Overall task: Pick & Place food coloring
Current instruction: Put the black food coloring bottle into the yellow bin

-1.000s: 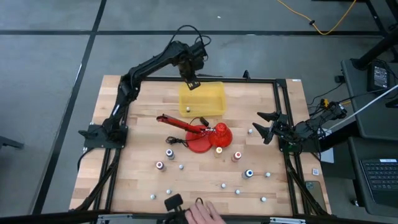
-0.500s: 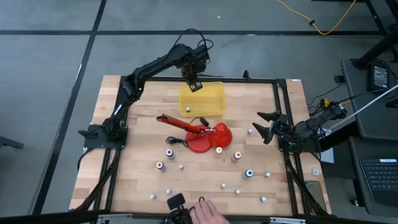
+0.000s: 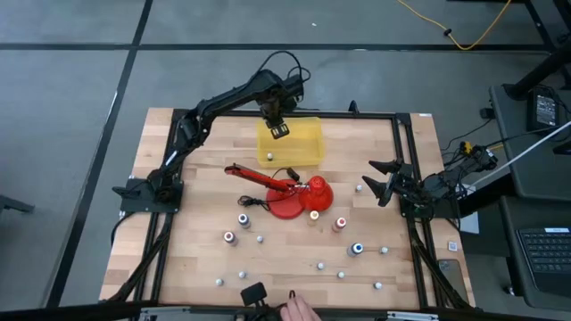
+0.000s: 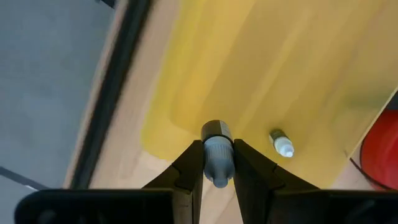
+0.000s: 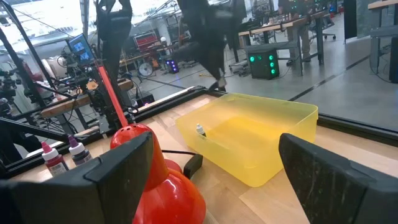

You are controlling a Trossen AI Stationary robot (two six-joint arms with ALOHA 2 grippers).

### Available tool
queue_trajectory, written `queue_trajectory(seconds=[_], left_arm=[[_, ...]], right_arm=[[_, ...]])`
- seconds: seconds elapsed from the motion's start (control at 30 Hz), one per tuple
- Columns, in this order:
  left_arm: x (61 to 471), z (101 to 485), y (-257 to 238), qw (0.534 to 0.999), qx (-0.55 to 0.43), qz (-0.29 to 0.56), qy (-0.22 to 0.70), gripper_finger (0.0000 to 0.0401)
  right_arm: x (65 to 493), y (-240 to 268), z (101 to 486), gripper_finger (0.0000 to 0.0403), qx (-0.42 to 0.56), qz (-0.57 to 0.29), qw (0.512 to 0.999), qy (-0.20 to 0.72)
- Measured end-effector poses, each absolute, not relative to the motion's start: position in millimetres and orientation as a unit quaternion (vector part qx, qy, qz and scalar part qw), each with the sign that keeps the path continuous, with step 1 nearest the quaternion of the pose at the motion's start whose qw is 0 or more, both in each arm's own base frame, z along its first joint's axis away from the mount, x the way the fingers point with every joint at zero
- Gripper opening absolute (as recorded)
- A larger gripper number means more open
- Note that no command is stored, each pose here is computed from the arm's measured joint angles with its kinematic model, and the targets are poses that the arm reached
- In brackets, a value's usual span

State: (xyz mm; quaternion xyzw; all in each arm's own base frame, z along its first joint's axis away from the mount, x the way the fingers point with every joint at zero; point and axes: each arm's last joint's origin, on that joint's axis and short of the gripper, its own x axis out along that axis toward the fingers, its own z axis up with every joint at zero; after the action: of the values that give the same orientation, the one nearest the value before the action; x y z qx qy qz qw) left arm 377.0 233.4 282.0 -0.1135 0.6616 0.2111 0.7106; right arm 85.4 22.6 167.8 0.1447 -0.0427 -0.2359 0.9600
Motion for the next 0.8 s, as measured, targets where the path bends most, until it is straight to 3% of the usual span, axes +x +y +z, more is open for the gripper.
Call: queue_trajectory(seconds=[0.47, 0.8], left_arm=[[396.6, 237.0, 243.3, 0.696, -0.116, 0.207, 0.677, 0.0063], [399.8, 232.8, 240.0, 0.698, -0.121, 0.209, 0.674, 0.0063]], right_arm=[[85.4, 22.6, 167.8, 0.0347, 0.145, -0.236, 0.96, -0.043], [85.4, 22.7, 167.7, 0.0347, 0.145, -0.236, 0.96, -0.043]])
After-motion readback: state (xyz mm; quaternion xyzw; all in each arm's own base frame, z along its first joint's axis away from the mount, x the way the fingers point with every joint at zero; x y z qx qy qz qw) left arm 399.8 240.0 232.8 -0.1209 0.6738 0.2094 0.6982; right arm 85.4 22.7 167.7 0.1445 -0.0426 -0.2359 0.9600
